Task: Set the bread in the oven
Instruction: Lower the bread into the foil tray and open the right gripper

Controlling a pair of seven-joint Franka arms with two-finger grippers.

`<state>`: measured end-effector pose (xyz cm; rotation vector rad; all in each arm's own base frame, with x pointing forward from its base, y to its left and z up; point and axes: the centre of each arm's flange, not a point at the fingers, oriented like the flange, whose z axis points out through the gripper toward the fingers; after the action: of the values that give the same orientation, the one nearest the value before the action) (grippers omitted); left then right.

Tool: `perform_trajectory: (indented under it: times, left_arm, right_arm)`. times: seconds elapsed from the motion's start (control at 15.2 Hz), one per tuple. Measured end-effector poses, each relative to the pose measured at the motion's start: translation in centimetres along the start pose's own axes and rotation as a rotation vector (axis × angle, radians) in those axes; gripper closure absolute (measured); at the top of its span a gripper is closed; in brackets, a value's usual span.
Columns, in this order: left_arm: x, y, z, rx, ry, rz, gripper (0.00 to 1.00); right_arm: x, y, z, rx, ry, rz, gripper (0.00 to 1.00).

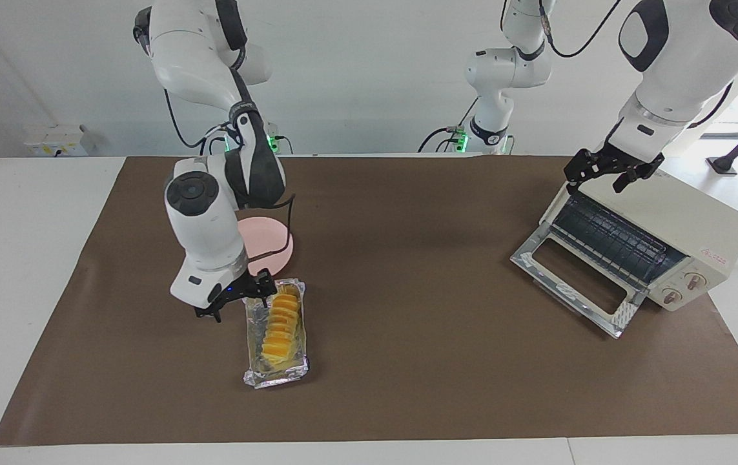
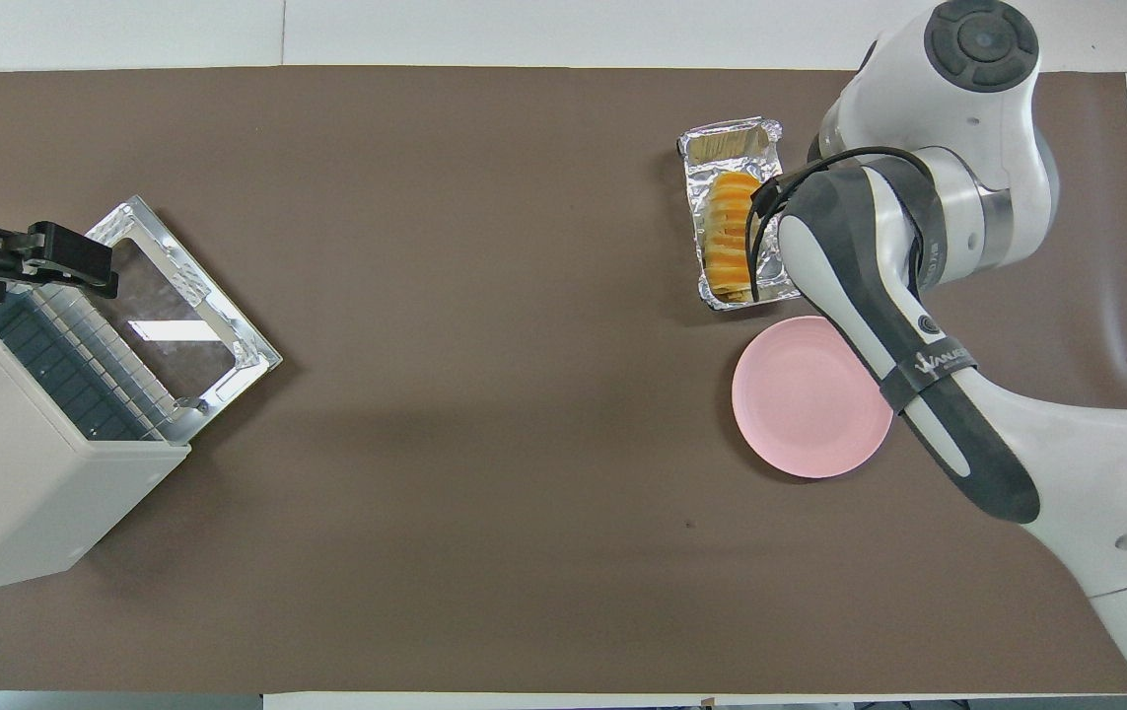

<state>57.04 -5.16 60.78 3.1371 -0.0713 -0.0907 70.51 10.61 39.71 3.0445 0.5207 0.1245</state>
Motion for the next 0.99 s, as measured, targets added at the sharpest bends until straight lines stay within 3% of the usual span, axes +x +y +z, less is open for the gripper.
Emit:
perform_trajectory:
  times: [0.46, 0.72, 0.79, 0.86, 0.99]
  left_arm:
    - [0.0, 0.0, 0.0, 0.0, 0.0, 0.0, 0.0]
    - [0.0, 0.0, 0.0, 0.0, 0.0, 0.0, 0.0]
    - [0.0, 0.0, 0.0, 0.0, 0.0, 0.0, 0.0]
    - [0.0, 0.0, 0.0, 0.0, 0.0, 0.0, 0.0]
    - [0.0, 0.0, 0.0, 0.0, 0.0, 0.0, 0.0]
  right_arm:
    - [-1.0, 0.2, 5.6, 0.009, 0.003, -0.006, 0.0]
    - [-1.8, 0.4, 7.8, 0.007, 0.041, -0.012, 0.08]
    - [-1.9, 0.3, 8.1, 0.007, 0.048, -0.013, 0.13]
    - [-1.9, 0.2, 8.3, 0.006, 0.056, -0.014, 0.29]
    - [-2.0, 0.2, 8.6, 0.005, 0.071, -0.014, 0.51]
